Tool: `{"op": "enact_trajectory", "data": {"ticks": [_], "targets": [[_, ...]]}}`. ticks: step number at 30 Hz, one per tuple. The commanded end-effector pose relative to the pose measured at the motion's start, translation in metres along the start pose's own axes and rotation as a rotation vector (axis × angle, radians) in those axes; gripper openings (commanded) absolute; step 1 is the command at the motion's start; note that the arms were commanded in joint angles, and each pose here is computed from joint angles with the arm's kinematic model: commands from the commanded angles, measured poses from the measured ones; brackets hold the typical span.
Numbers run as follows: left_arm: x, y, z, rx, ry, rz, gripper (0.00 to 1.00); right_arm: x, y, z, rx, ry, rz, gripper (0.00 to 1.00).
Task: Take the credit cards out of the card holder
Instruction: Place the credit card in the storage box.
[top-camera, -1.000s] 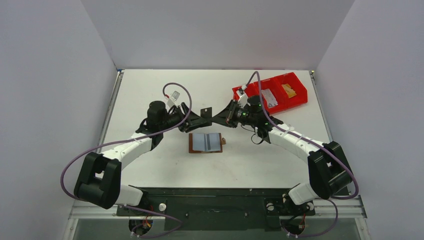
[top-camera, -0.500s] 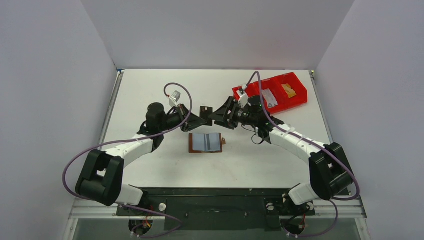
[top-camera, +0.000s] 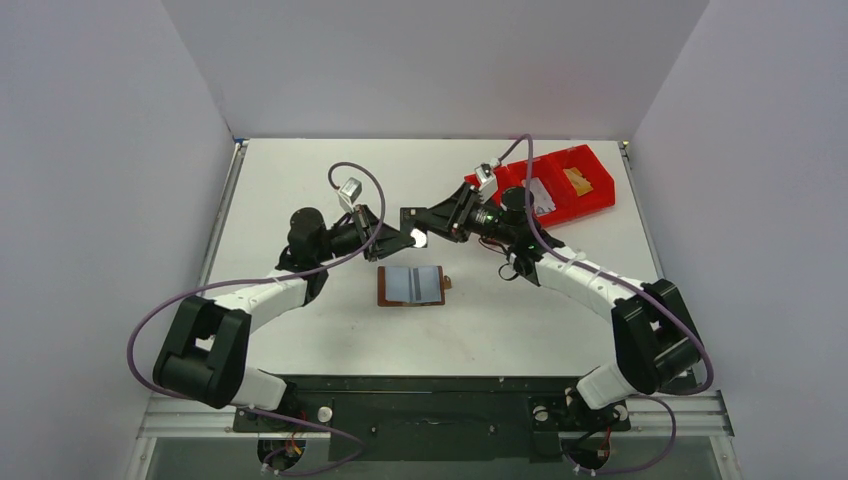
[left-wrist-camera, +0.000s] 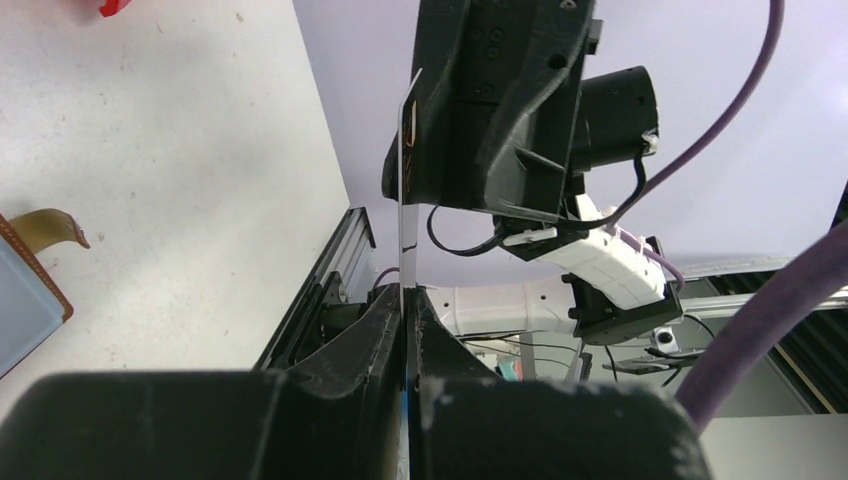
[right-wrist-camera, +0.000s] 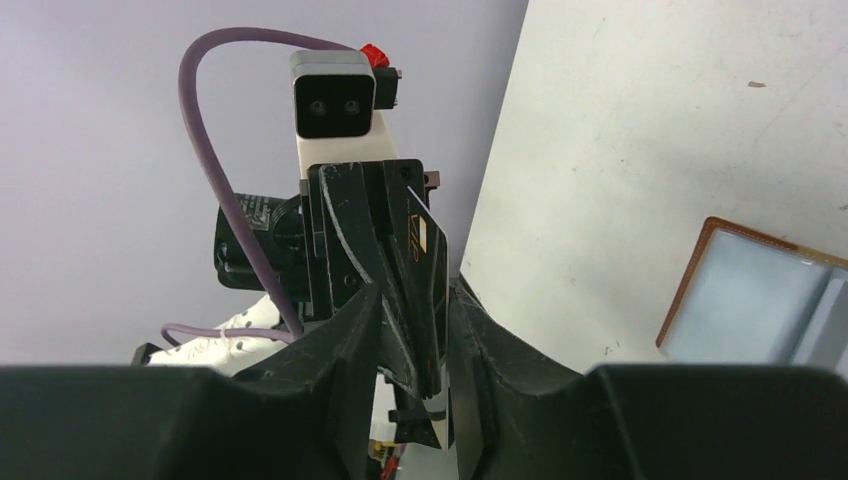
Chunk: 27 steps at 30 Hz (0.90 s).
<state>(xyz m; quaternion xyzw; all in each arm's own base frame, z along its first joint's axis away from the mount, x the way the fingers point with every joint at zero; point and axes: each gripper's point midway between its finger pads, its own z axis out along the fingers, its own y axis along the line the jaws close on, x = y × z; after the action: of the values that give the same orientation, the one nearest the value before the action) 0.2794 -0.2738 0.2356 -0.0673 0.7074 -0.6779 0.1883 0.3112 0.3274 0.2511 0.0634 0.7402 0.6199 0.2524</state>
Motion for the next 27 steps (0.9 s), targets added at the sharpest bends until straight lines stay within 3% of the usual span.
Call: {"op": "enact_trajectory", "data": {"ticks": [1, 6, 9, 11, 15, 17, 21, 24, 27], "targets": [[0.005, -0.016, -0.001, 0.071, 0.038, 0.051, 0.0, -0.007, 0.033, 0.004, -0.125, -0.016, -0.023, 0.24], [0.009, -0.019, 0.001, 0.088, 0.061, 0.057, 0.0, -0.005, 0.027, 0.005, -0.108, -0.006, -0.022, 0.18], [0.011, -0.02, 0.002, 0.092, 0.076, 0.061, 0.0, -0.004, 0.025, 0.005, -0.098, -0.002, -0.025, 0.01], [0.012, -0.02, 0.002, 0.093, 0.08, 0.062, 0.0, -0.003, 0.023, 0.005, -0.086, -0.001, -0.034, 0.0], [0.01, -0.011, 0.002, 0.058, 0.067, 0.054, 0.22, -0.006, 0.011, 0.003, -0.017, -0.009, -0.059, 0.0], [0.006, -0.003, 0.001, 0.007, 0.04, 0.066, 0.32, -0.009, 0.004, 0.0, 0.031, -0.018, -0.084, 0.0], [-0.003, 0.022, -0.004, -0.183, -0.015, 0.122, 0.45, -0.019, -0.007, -0.008, 0.117, -0.032, -0.142, 0.0], [-0.009, 0.045, -0.018, -0.387, -0.032, 0.165, 0.5, -0.032, -0.02, -0.019, 0.205, -0.057, -0.209, 0.0], [-0.021, 0.061, -0.035, -0.564, -0.086, 0.206, 0.52, -0.049, -0.041, -0.039, 0.415, -0.081, -0.266, 0.0]]}}
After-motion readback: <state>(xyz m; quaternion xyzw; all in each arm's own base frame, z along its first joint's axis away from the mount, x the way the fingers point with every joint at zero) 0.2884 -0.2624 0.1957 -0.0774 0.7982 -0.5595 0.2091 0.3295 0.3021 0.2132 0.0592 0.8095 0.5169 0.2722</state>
